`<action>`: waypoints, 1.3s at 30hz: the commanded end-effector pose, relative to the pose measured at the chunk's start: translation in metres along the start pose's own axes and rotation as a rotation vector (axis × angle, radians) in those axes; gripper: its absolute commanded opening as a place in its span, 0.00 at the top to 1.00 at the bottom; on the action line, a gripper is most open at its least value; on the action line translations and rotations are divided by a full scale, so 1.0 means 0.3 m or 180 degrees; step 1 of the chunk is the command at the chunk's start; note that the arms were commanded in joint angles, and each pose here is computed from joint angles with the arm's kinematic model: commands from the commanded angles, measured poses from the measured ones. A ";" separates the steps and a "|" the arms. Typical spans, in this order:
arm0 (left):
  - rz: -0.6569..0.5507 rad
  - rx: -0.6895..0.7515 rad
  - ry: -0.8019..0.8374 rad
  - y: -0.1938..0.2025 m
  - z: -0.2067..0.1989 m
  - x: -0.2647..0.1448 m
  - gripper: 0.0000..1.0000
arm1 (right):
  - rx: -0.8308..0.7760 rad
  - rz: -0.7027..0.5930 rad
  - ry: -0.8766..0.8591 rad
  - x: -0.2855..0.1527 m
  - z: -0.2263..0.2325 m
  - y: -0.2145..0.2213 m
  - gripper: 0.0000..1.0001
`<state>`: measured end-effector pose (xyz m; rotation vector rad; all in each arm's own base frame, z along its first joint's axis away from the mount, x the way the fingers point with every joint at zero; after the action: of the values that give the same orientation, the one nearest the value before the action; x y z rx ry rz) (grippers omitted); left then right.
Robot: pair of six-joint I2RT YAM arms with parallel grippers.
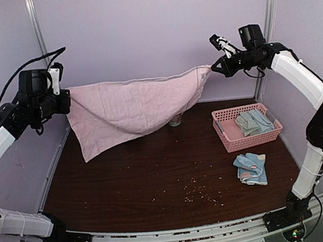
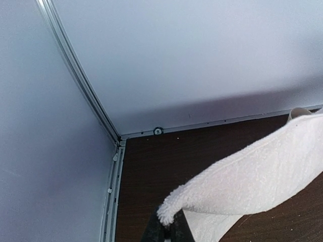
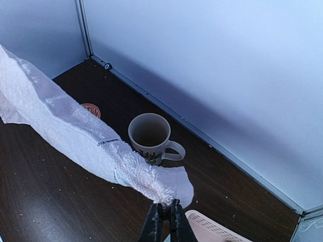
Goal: Roll the towels
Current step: Flatten out the towel at the center of the board.
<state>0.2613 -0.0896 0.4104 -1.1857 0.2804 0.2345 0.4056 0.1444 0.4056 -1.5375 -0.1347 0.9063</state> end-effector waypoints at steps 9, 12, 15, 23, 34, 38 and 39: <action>-0.0501 -0.0248 0.0746 0.059 0.033 -0.229 1.00 | -0.0234 -0.0289 -0.0718 -0.378 0.212 0.140 1.00; -0.0674 -0.0287 0.1090 0.091 0.031 -0.308 1.00 | -0.0347 -0.0318 -0.0933 -0.478 0.276 0.201 1.00; -0.0918 -0.0338 0.1391 0.103 0.037 -0.389 1.00 | -0.0480 -0.0177 -0.1382 -0.548 0.330 0.284 1.00; -0.0683 -0.0554 0.1508 0.146 0.013 -0.370 1.00 | -0.0293 0.0003 -0.1459 -0.515 0.328 0.417 1.00; 0.1350 -0.0126 0.0165 0.431 -0.208 0.260 1.00 | 0.0737 0.0552 -0.0472 0.067 0.065 0.522 1.00; 0.1867 -0.0092 -0.0091 0.460 -0.186 0.458 0.73 | 0.0859 0.0776 -0.0007 0.270 -0.018 0.494 0.82; 0.1875 -0.0108 -0.0083 0.444 -0.180 0.479 0.66 | 0.0873 0.0747 0.0068 0.287 -0.031 0.472 0.78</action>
<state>0.3074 -0.1029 0.2024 -1.0686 0.7549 0.7205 0.3674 0.1484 0.2213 -1.2475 0.1389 1.2440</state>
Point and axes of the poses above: each gripper's point midway between its finger pads, its own x axis out along the fingers, its own z axis along the line the jaws close on, y = z × x, the point moved 9 cm from there along -x, back along the fingers, and after that the axes turned 11 degrees about x, right-handed, at the moved point
